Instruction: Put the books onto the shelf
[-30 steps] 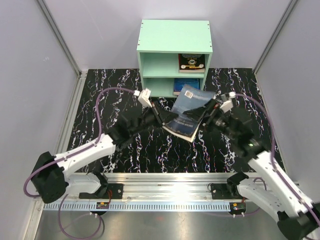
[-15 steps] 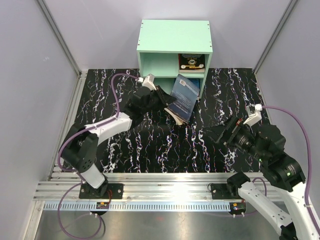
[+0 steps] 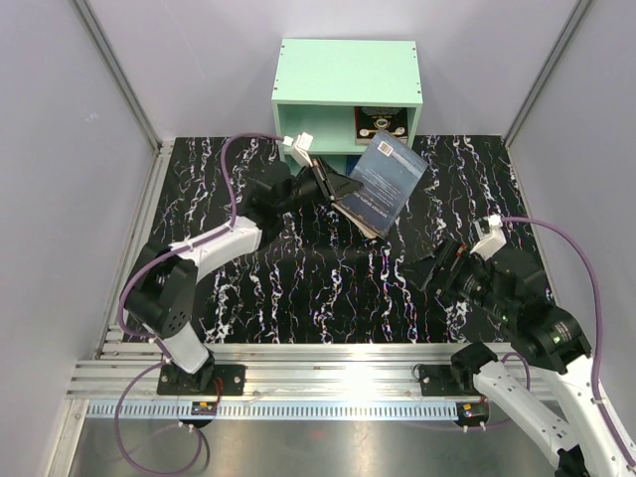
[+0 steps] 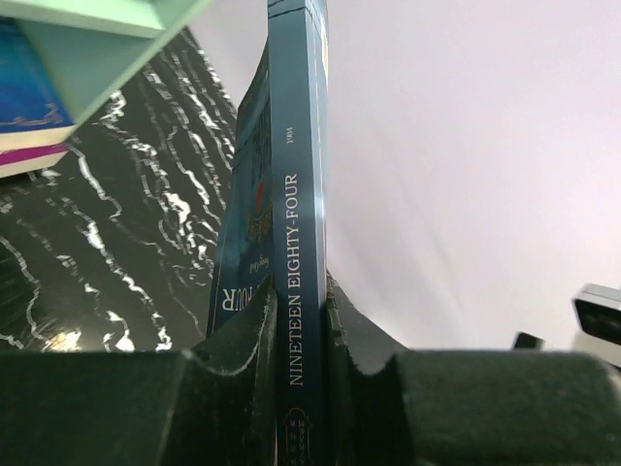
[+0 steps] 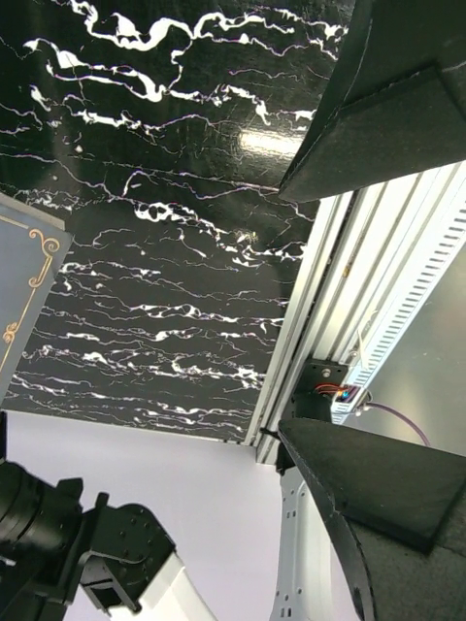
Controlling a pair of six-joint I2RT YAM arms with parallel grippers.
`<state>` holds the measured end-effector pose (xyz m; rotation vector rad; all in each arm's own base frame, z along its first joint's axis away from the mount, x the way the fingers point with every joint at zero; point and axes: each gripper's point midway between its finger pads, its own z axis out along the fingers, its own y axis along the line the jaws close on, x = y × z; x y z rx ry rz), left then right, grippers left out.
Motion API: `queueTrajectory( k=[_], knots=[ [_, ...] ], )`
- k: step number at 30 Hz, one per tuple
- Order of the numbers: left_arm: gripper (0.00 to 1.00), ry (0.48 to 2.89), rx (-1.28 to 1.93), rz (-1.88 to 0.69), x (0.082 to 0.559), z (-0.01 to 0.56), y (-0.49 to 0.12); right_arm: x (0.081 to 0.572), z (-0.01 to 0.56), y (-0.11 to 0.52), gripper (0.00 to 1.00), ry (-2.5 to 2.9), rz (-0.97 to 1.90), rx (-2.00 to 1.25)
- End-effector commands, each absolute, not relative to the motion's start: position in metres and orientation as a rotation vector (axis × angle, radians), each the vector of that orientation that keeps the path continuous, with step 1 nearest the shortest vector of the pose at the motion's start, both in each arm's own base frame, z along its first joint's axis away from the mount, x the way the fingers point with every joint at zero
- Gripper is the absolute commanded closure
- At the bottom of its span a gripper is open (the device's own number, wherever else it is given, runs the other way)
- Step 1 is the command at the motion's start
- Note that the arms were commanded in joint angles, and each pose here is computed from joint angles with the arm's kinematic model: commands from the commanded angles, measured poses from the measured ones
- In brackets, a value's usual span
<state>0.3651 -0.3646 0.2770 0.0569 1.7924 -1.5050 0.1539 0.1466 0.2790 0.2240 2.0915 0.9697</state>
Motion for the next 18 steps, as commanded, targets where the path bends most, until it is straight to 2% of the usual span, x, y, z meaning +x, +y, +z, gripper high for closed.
queueTrajectory(
  k=[1, 11, 18],
  knots=[
    [1.00, 1.513, 0.152, -1.581, 0.369, 0.355, -0.362, 0.154, 0.279, 0.146, 0.00, 2.076, 0.965, 0.209],
    [1.00, 1.371, 0.181, -1.611, 0.422, 0.384, -0.356, 0.150, 0.262, 0.144, 0.00, 2.112, 0.956, 0.232],
    [1.00, 1.281, -0.029, -1.665, 0.451, 0.371, -0.312, 0.149, 0.249, 0.145, 0.00, 2.142, 0.953, 0.247]
  ],
)
